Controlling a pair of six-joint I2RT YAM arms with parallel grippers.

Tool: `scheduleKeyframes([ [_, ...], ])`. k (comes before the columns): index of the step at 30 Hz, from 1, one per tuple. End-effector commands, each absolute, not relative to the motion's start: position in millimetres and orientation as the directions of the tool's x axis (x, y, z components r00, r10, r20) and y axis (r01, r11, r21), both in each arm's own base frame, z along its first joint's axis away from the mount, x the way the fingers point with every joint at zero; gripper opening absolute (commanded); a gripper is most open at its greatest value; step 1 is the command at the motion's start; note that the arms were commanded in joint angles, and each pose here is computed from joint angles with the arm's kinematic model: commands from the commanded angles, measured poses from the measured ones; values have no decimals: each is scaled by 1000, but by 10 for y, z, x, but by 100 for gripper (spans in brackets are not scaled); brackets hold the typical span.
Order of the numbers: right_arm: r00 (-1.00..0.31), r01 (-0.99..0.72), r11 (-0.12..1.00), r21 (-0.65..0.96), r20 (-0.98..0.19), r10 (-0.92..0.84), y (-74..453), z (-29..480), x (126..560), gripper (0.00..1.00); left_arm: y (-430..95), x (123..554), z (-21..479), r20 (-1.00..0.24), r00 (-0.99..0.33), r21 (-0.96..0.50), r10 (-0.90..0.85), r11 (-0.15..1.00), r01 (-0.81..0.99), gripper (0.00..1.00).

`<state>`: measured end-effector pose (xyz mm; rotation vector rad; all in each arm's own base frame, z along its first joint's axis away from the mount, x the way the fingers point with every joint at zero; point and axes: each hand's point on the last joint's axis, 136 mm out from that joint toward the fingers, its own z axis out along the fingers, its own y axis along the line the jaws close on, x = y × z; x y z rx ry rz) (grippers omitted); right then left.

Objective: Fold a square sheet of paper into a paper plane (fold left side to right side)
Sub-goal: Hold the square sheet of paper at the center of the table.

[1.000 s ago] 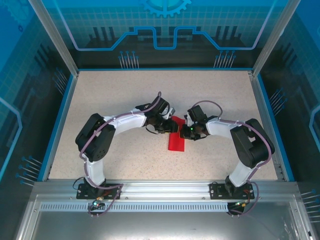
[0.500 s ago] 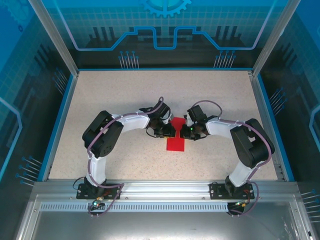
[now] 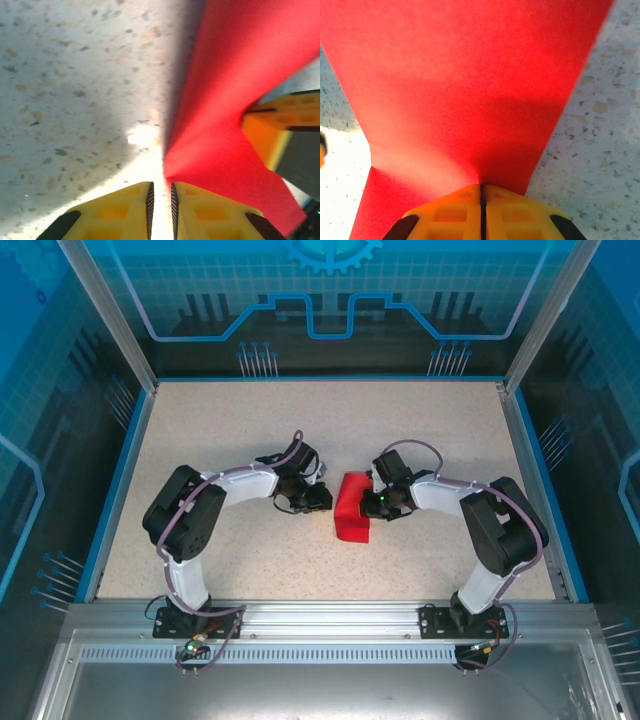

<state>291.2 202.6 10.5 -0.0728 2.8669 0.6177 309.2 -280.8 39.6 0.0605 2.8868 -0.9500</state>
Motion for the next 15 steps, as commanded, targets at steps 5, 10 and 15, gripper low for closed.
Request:
scheduleKeyframes([
  [5, -997, -61, 957, 284, -70, -43, 1813, -178, 2543, 9, -3261, 3071, 634, -141, -988, -727, 67, 671, 149, 20],
  [10, -996, -67, 953, 295, -73, -48, 1854, -168, 2548, 9, -3345, 3084, 444, -119, -990, -705, 74, 696, 137, 20],
  [15, -995, -77, 941, 329, -92, -49, 1916, -118, 2568, 9, -3272, 3051, 235, -81, -994, -670, 67, 735, 104, 20],
])
